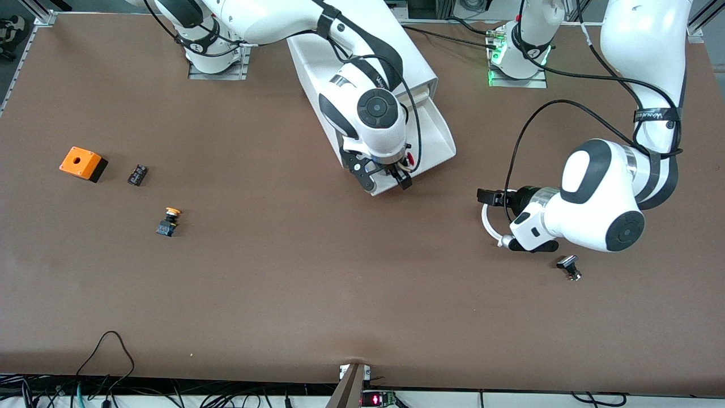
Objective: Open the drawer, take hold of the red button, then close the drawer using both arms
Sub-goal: 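Lift the red button with the right gripper while the left gripper releases, then push the drawer shut with the left gripper while the right gripper carries, then lower the red button onto the table with the right gripper and open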
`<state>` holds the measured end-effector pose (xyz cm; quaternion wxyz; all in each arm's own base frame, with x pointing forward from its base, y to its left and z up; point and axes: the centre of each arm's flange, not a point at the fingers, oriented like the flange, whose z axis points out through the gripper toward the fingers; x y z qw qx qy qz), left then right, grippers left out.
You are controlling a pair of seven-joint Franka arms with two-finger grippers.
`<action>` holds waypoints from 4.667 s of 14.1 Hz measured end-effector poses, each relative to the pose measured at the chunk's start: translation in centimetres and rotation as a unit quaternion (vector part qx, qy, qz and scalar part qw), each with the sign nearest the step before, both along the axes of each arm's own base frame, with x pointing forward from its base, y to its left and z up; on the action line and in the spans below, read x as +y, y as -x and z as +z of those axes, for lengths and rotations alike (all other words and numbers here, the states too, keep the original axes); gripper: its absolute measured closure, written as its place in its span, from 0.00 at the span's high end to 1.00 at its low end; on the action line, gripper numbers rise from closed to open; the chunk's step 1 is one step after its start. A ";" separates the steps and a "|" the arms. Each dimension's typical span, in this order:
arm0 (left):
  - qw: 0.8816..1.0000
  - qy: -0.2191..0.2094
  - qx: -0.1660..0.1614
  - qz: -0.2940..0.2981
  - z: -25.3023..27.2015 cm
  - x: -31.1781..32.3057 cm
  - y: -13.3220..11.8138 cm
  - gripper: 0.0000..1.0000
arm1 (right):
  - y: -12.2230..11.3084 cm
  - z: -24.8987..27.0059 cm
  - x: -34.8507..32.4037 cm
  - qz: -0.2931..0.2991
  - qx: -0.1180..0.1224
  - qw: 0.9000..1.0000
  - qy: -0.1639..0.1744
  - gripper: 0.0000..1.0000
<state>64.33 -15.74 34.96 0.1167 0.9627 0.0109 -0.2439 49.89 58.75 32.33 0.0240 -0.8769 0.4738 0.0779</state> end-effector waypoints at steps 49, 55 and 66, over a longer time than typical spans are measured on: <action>0.978 -0.155 -0.001 0.139 -5.2 -25.2 17.6 0.99 | -16.8 -11.2 -52.2 0.519 -0.046 0.853 0.011 0.42; 0.981 -0.152 0.005 0.119 -5.3 -26.8 19.7 0.99 | -16.2 -12.0 -52.2 0.519 -0.048 0.853 0.012 0.65; 0.982 -0.142 0.012 0.124 -4.8 -27.0 19.9 0.99 | -18.0 1.0 -51.6 0.518 -0.133 0.844 0.038 1.00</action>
